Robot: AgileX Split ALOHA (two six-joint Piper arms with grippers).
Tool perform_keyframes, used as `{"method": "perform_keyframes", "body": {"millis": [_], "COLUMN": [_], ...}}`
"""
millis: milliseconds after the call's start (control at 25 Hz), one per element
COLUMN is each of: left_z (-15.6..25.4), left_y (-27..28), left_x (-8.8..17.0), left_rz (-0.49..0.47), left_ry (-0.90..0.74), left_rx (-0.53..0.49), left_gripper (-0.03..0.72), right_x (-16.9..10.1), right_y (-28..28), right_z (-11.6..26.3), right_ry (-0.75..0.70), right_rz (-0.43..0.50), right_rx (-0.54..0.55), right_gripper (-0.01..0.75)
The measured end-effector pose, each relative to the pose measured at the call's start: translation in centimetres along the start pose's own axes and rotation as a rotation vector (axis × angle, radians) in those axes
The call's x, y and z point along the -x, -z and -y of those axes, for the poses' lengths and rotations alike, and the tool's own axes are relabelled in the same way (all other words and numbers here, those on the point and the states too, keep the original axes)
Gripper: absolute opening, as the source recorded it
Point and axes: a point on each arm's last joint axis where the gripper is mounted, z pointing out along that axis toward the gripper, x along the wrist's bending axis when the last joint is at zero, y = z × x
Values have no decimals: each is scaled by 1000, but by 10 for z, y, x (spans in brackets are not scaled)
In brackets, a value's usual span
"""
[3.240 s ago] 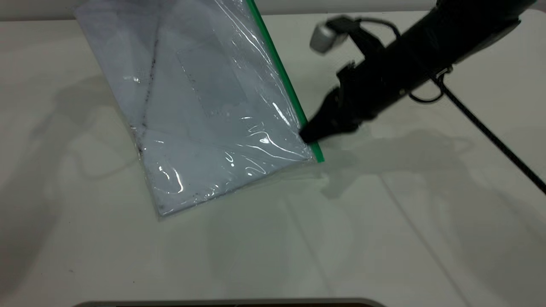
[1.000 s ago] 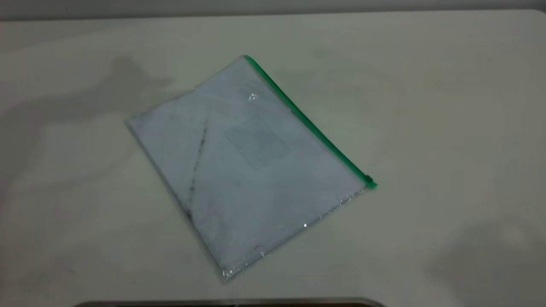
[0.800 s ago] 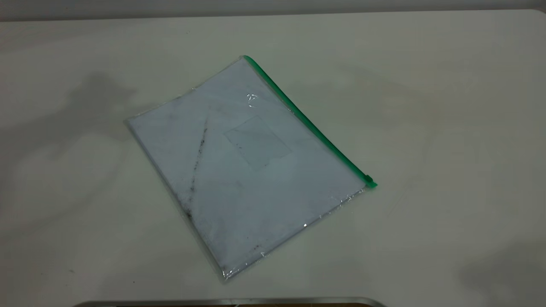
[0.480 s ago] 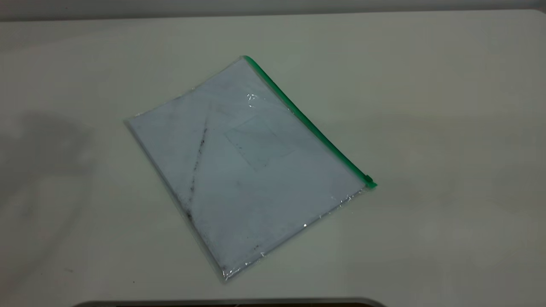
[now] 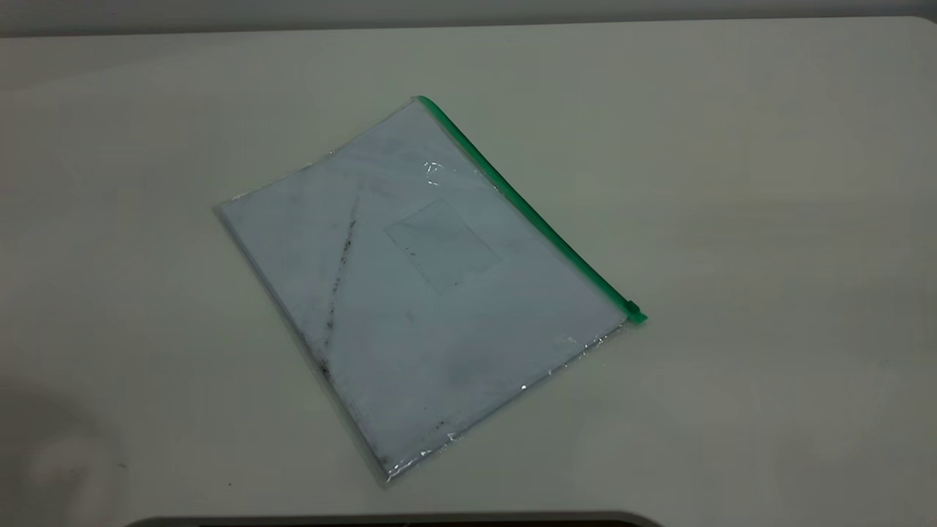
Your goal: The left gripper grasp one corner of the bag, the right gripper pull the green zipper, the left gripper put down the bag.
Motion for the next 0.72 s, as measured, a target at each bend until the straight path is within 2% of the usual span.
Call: {"method": "perform_keyframes", "body": {"millis": [120, 240, 440, 720], "left_z": [45, 77, 104, 130], "left_y": [-21, -30, -26, -11], "left_x": [-2, -3, -1, 9], "left_rz": [-73, -155, -253, -291], "left_ry": [26, 86, 157, 144], "left_rx": [-69, -47, 129, 356], "left_gripper": [515, 515, 515, 515], "right_x": [0, 0, 0, 0], "right_y": [0, 0, 0, 0], "right_z": [0, 0, 0, 0], "right_ry": [1, 2, 2, 2], "right_rz": [0, 1, 1, 1], "right_rx": [0, 0, 0, 0], "right_gripper": [488, 488, 487, 486]}}
